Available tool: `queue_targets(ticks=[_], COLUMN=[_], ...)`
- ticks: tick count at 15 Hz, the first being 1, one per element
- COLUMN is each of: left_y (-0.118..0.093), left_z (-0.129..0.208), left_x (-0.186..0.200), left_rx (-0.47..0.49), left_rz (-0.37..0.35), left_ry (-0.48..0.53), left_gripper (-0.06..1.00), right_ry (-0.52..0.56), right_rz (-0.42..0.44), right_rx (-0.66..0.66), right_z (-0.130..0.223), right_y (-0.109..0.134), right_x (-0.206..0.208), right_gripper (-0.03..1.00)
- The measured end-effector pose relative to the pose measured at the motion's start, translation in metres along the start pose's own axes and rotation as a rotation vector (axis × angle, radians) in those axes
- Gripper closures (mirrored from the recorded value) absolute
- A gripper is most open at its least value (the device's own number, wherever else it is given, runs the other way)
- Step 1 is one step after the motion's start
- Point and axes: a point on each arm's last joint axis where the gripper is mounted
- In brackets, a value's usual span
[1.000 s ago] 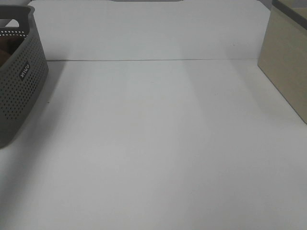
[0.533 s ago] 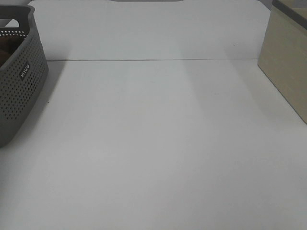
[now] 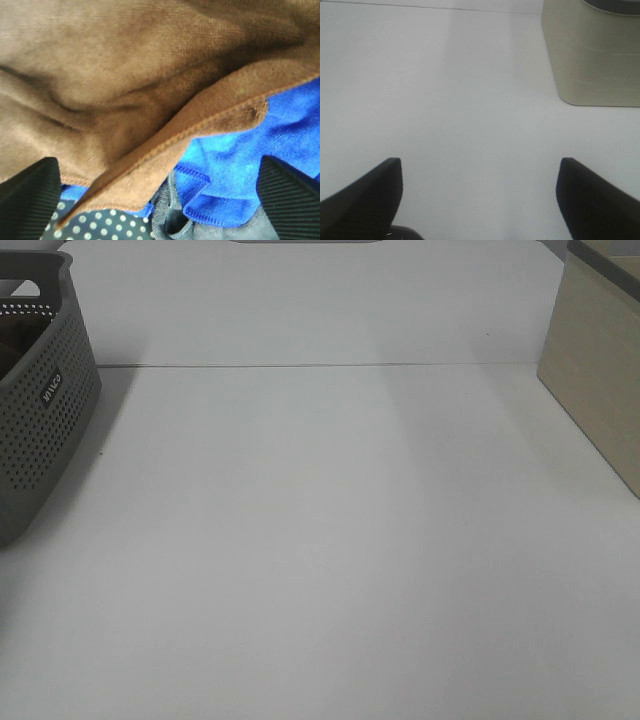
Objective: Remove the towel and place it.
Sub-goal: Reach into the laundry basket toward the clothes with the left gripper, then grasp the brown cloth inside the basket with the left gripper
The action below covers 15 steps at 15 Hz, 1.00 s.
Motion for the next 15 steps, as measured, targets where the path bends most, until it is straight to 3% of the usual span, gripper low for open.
queue_targets(ticks=[4,6,7,8,11,13,15], left_y=[-0.0007,-0.0008,-0.0009,-0.0011,-0.0006,-0.0002,-0.0002], left_z=[-0.0009,-0.0009,-0.0010,-0.0013,-0.0007,-0.0002,-0.0001], left_x=[-0.0100,-0.0104,-0.0104,-0.0104,-0.0104,-0.0104,-0.0104], left_rx=[-0.002,0.004,0.019,0.037,0.086,0.128,0.135], left_rz=[0.017,0.017,0.018,0.021,0.014,0.009,0.010], left_ry=[0.013,0.013,0.012,0.009,0.017,0.022,0.023], left_gripper=[-0.04,-0.01,0.05,0.19,0.74,0.93,0.94], right_ry=[0.000,0.000,0.000,0.000,0.000,0.000,0.000], right_rz=[0.000,0.000,0.000,0.000,0.000,0.000,0.000], right_rx=[0.000,0.000,0.000,0.000,0.000,0.000,0.000], right_z=[0.0000,0.0000,0.0000,0.0000,0.0000,0.0000,0.0000], right_y=[0.0000,0.0000,0.0000,0.0000,0.0000,0.0000,0.0000], right_x=[0.0000,0.0000,0.0000,0.0000,0.0000,0.0000,0.0000], right_gripper=[0.16,0.16,0.16,0.16,0.16,0.16,0.16])
Point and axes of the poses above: a point on each arm's last joint axis where the gripper is mounted, x pointing back along that axis away from the gripper, y along the wrist's bending axis when the last joint is at zero, z = x × y, and after that the axes turned 15 degrees about x, right-handed
